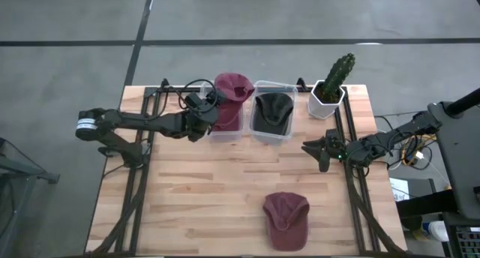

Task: Pick & Place hat
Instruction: Put the left red cap into the left transparent bin

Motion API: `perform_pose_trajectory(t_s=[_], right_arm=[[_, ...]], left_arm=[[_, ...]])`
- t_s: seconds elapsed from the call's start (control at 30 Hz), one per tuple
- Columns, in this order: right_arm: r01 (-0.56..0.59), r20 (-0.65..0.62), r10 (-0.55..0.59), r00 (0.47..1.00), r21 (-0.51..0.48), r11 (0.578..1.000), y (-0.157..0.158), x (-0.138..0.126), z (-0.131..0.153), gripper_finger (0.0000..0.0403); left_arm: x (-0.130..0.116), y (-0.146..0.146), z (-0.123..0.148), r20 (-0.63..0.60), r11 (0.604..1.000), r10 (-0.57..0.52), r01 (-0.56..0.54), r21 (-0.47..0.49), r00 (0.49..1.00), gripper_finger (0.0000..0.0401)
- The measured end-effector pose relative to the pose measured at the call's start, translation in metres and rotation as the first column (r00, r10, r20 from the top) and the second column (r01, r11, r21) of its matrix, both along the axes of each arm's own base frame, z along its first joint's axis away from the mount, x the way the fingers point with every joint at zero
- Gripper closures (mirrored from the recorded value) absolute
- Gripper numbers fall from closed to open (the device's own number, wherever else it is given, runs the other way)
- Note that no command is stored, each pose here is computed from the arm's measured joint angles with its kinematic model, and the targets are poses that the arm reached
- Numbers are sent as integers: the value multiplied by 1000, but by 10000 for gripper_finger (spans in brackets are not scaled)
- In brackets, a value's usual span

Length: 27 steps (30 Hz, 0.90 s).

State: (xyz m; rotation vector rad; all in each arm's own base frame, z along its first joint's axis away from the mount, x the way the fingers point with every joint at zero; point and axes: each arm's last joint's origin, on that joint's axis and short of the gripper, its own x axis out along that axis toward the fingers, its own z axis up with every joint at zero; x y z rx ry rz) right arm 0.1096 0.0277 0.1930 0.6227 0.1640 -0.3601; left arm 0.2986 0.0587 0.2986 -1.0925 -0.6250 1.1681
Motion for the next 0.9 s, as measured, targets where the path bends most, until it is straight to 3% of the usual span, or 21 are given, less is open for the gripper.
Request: perform_pose_trajectory(t_s=[0.7,0.9], right_arm=[[0,0,0,1000,0,1000,0,0,0,280],[-1,0,1,1000,-1,1000,0,0,0,280]], left_arm=[[0,0,0,-8,1000,-6,6,1,1000,370],[0,0,0,-11,1000,-6,6,2,1000,332]])
